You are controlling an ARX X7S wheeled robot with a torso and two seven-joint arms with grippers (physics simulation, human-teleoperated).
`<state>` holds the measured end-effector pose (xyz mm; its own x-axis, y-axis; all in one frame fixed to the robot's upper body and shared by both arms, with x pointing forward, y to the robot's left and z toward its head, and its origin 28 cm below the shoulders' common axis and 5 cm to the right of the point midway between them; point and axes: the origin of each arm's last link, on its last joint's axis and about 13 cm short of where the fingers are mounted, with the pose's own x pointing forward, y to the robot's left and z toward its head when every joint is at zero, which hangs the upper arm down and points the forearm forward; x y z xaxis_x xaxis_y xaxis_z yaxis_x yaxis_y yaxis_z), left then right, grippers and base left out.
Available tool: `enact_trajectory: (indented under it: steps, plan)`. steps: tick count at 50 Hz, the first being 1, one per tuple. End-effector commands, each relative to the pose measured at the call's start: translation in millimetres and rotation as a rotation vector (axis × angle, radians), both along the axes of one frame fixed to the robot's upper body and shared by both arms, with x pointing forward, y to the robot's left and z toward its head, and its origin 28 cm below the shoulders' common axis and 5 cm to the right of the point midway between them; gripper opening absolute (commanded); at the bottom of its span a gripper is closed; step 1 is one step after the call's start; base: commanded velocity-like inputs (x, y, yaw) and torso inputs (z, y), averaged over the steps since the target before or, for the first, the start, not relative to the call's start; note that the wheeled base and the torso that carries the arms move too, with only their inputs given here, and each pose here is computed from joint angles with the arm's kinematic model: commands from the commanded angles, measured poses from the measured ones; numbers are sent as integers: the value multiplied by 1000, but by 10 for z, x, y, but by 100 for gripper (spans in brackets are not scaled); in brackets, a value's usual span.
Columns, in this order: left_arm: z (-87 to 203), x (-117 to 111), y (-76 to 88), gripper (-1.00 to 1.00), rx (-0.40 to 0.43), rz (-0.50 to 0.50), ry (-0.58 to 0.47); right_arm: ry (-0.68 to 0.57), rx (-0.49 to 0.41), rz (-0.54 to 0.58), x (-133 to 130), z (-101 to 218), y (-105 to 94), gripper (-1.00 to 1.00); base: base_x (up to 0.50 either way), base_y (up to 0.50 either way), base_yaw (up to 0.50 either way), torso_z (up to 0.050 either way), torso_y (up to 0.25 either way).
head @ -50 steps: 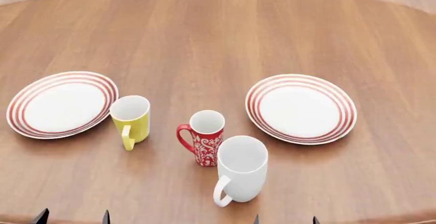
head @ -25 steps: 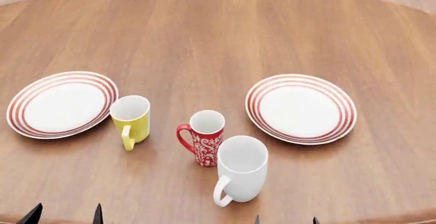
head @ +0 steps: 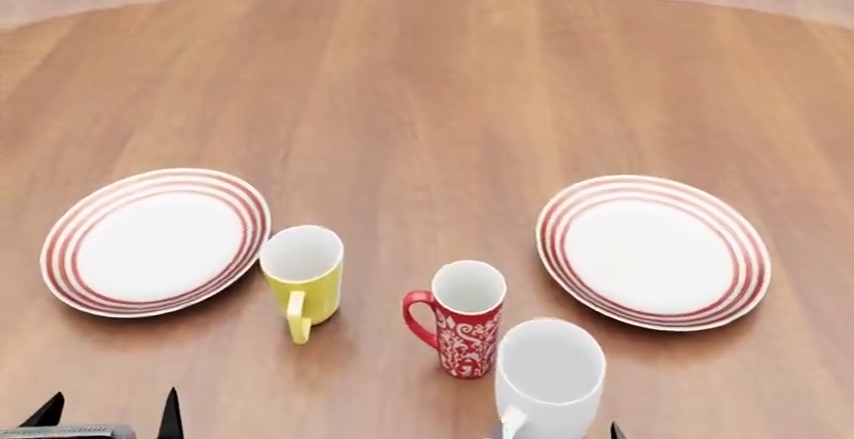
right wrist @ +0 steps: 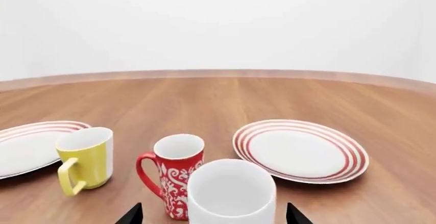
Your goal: Put the red mug on the left plate.
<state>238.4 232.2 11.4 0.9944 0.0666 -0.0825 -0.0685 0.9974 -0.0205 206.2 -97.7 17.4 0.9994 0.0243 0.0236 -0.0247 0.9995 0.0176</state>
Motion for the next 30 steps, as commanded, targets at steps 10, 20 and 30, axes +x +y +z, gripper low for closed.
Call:
enact_trajectory:
  steps: [10, 20, 30]
  plan:
    - [-16, 15, 26, 100, 7, 7, 8, -10, 5, 6, -9, 16, 3, 100, 247, 250, 0, 0, 0]
    - [-20, 9, 25, 100, 5, 11, 5, -9, 11, 8, -7, 20, 6, 100, 246, 250, 0, 0, 0]
    - [-17, -12, 22, 100, 4, 6, -10, -9, 11, 7, -12, 23, 5, 100, 248, 249, 0, 0, 0]
